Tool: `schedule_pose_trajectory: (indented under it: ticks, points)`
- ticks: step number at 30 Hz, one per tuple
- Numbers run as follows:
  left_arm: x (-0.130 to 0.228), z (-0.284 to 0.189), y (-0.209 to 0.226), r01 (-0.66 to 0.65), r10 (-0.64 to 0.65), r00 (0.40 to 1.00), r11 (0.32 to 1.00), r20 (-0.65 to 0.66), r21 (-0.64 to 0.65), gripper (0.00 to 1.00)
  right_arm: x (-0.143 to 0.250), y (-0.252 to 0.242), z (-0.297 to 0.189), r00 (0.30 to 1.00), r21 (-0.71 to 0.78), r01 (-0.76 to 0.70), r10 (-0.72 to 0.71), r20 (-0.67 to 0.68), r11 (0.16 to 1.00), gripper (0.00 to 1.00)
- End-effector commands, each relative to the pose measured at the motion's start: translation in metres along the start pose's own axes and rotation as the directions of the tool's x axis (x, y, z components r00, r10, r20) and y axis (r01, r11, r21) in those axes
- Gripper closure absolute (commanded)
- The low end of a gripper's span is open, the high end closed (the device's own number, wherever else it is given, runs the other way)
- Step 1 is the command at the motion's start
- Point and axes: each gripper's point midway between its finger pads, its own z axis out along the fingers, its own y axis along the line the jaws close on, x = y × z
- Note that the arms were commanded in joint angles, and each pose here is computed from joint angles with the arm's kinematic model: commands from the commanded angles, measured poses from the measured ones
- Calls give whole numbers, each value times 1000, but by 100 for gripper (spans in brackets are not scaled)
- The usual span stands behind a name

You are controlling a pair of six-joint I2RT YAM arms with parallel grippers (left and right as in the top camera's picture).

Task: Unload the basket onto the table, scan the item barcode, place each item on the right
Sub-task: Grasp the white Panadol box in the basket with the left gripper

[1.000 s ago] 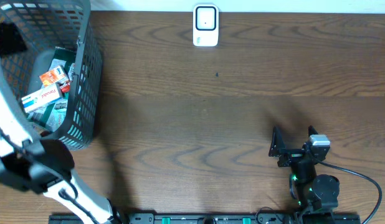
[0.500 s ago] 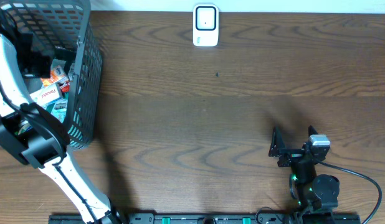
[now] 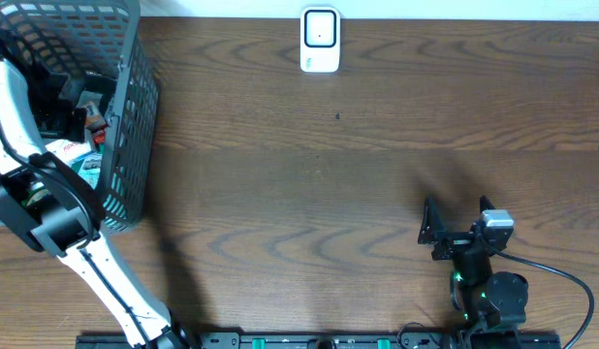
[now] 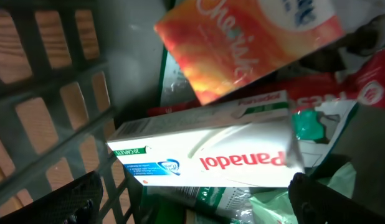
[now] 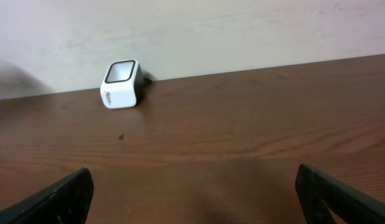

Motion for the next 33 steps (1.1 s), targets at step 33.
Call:
schedule_pose_trajectory:
  ticks: [33]
  points:
    - [-29,19,-27,-131,112,981,985,161,110,2,1,-1,0,1000,1,-11,11,-4,1000,1]
